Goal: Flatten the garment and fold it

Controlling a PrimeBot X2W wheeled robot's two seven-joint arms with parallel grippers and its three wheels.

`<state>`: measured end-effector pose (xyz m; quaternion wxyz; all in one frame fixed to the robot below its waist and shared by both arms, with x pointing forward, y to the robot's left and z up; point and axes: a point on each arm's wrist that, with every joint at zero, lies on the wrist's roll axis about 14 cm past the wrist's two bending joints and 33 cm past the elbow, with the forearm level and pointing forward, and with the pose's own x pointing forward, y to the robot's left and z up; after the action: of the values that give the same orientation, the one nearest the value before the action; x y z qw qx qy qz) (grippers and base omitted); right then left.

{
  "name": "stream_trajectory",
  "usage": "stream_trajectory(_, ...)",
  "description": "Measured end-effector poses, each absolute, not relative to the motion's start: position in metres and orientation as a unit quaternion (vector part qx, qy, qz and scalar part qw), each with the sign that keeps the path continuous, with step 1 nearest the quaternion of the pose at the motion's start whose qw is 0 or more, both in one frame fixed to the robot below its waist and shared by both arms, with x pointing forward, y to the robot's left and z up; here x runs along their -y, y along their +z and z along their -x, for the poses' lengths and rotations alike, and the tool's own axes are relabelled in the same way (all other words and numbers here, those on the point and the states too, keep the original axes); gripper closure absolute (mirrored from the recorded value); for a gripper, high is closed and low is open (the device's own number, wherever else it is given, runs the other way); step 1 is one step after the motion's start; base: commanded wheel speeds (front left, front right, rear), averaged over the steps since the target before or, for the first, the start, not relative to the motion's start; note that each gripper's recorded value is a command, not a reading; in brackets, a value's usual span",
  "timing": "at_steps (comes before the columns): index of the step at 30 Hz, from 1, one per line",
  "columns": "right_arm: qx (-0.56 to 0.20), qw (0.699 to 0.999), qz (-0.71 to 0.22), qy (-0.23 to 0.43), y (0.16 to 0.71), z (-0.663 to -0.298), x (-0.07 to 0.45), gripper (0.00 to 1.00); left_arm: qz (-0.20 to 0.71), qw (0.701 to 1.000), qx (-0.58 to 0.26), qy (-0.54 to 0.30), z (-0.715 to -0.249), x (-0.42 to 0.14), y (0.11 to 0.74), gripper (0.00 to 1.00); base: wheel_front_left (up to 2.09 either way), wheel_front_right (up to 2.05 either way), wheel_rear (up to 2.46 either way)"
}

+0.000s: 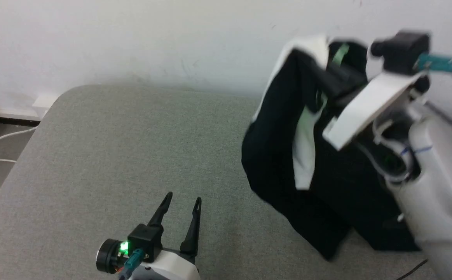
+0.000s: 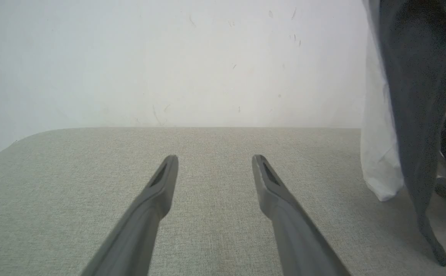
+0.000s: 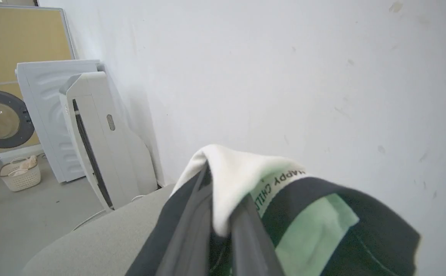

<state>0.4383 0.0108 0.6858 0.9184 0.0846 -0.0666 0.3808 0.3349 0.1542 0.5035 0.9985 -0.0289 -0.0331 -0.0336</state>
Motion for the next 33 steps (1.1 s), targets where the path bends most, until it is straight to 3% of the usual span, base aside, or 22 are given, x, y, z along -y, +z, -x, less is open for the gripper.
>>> stream_trajectory(6,0.25,0.912,-0.071,0.316,0.791,-0.451,0.027,1.0,0.031,0.998,0.035,-0.03,-0.335,-0.155,0.505,0.0,0.0,0.0,0.0)
stream_trajectory(10,0.266,0.918,-0.06,0.289,0.797,-0.455,0.047,1.0,0.032,0.998,0.035,-0.028,-0.336,-0.155,0.505,0.0,0.0,0.0,0.0)
stream_trajectory(14,0.159,0.947,-0.044,0.277,0.72,-0.458,0.064,1.0,0.034,0.998,0.037,-0.03,-0.339,-0.153,0.506,0.0,0.0,0.0,0.0)
stream_trajectory(17,0.0,0.96,-0.062,0.272,0.612,-0.438,0.076,1.0,0.035,0.998,0.034,-0.032,-0.343,-0.152,0.504,0.0,0.0,0.0,0.0)
stream_trajectory(20,-0.168,0.942,-0.091,0.274,0.509,-0.387,0.08,1.0,0.035,0.998,0.026,-0.038,-0.346,-0.148,0.499,0.0,0.0,0.0,0.0)
stream_trajectory(23,-0.289,0.912,-0.097,0.273,0.442,-0.332,0.084,1.0,0.035,0.998,0.016,-0.046,-0.351,-0.143,0.493,0.0,0.0,0.0,0.0)
stream_trajectory(26,-0.34,0.895,-0.109,0.268,0.416,-0.302,0.086,1.0,0.035,0.998,0.011,-0.053,-0.357,-0.14,0.49,0.0,0.0,0.0,0.0)
stream_trajectory(30,-0.358,0.888,-0.103,0.269,0.409,-0.29,0.087,1.0,0.035,0.998,-0.005,-0.061,-0.361,-0.135,0.481,0.0,0.0,0.0,0.0)
stream_trajectory(31,-0.351,0.893,-0.097,0.266,0.411,-0.292,0.091,0.0,0.035,0.997,-0.012,-0.063,-0.362,-0.133,0.476,0.0,0.0,0.0,0.0)
stream_trajectory(33,-0.315,0.908,-0.097,0.258,0.427,-0.303,0.097,0.0,0.036,0.997,-0.028,-0.067,-0.361,-0.13,0.466,0.0,0.0,0.0,0.0)
